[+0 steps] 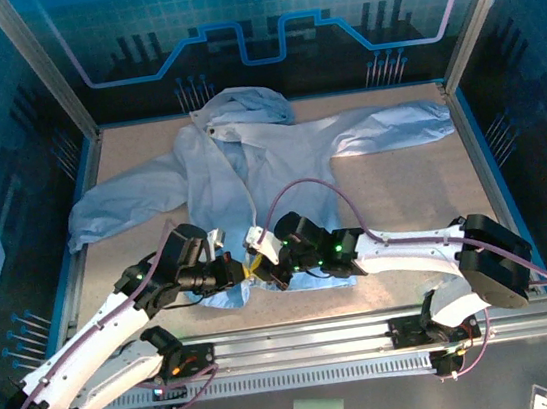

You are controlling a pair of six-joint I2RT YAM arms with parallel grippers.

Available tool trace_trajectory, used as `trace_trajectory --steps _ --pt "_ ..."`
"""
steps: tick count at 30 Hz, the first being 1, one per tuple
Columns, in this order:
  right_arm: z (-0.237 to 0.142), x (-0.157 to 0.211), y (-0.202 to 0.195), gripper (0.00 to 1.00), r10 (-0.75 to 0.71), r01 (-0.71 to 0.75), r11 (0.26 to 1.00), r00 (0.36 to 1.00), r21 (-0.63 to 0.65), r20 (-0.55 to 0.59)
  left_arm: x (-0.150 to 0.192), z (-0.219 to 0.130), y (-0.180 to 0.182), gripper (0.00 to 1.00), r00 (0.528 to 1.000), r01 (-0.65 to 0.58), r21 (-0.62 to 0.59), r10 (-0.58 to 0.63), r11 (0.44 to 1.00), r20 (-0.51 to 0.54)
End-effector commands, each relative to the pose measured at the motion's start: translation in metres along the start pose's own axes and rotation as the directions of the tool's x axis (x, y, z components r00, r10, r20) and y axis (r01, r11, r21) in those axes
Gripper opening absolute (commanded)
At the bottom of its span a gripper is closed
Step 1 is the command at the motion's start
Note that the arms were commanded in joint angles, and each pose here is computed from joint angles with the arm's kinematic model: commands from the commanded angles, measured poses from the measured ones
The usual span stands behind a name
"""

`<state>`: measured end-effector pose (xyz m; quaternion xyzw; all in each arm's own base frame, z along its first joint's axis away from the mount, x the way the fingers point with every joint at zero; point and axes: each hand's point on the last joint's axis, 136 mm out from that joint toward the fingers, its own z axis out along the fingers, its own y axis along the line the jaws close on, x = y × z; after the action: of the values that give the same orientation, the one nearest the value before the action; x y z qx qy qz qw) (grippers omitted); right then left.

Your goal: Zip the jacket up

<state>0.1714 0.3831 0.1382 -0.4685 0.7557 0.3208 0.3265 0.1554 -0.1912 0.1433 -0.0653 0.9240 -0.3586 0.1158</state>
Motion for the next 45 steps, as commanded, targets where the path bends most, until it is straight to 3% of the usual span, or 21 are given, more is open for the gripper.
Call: trace_trajectory --steps 1,2,3,7,11,15,23,36,45 --pt "0.0 -0.007 -0.016 0.0 0.008 -0.011 0.999 0.996 0.034 0.085 0.011 -0.011 -0.007 0.24 0.999 0.007 0.057 -0.004 0.998 -0.039" --pt "-0.001 -0.01 -0.01 0.0 0.014 -0.014 1.0 0.994 -0.003 0.106 0.006 -0.013 -0.008 0.4 1.0 0.011 0.067 -0.011 0.998 -0.004" --pt "-0.001 -0.011 -0.006 0.0 0.03 -0.027 0.999 0.993 -0.028 0.112 -0.001 -0.017 -0.009 0.47 0.999 0.014 0.08 -0.017 0.997 0.039" --pt "-0.002 -0.01 0.001 0.0 0.076 -0.068 0.994 0.991 -0.08 0.109 -0.017 -0.036 -0.002 0.56 0.981 0.034 0.069 -0.047 0.997 0.188" --pt "-0.004 -0.014 0.005 0.0 0.139 -0.126 0.985 0.984 -0.114 0.112 -0.016 -0.043 0.019 0.53 0.955 0.149 0.045 -0.156 0.988 0.254" --pt "-0.006 -0.024 0.003 0.0 0.211 -0.193 0.973 0.967 -0.124 0.147 -0.011 -0.035 0.021 0.44 0.931 0.224 0.133 -0.252 0.966 0.265" --pt "-0.008 -0.033 -0.006 0.0 0.299 -0.279 0.952 0.936 -0.125 0.187 -0.004 -0.015 0.01 0.41 0.913 0.235 0.199 -0.286 0.952 0.29" --pt "-0.009 -0.026 -0.01 0.0 0.346 -0.321 0.933 0.923 -0.161 0.167 -0.028 -0.001 0.0 0.44 0.835 0.241 0.362 -0.383 0.901 0.396" --pt "-0.005 -0.023 -0.012 0.0 0.371 -0.345 0.923 0.915 -0.172 0.156 -0.034 -0.004 -0.005 0.34 0.818 0.206 0.421 -0.392 0.883 0.421"
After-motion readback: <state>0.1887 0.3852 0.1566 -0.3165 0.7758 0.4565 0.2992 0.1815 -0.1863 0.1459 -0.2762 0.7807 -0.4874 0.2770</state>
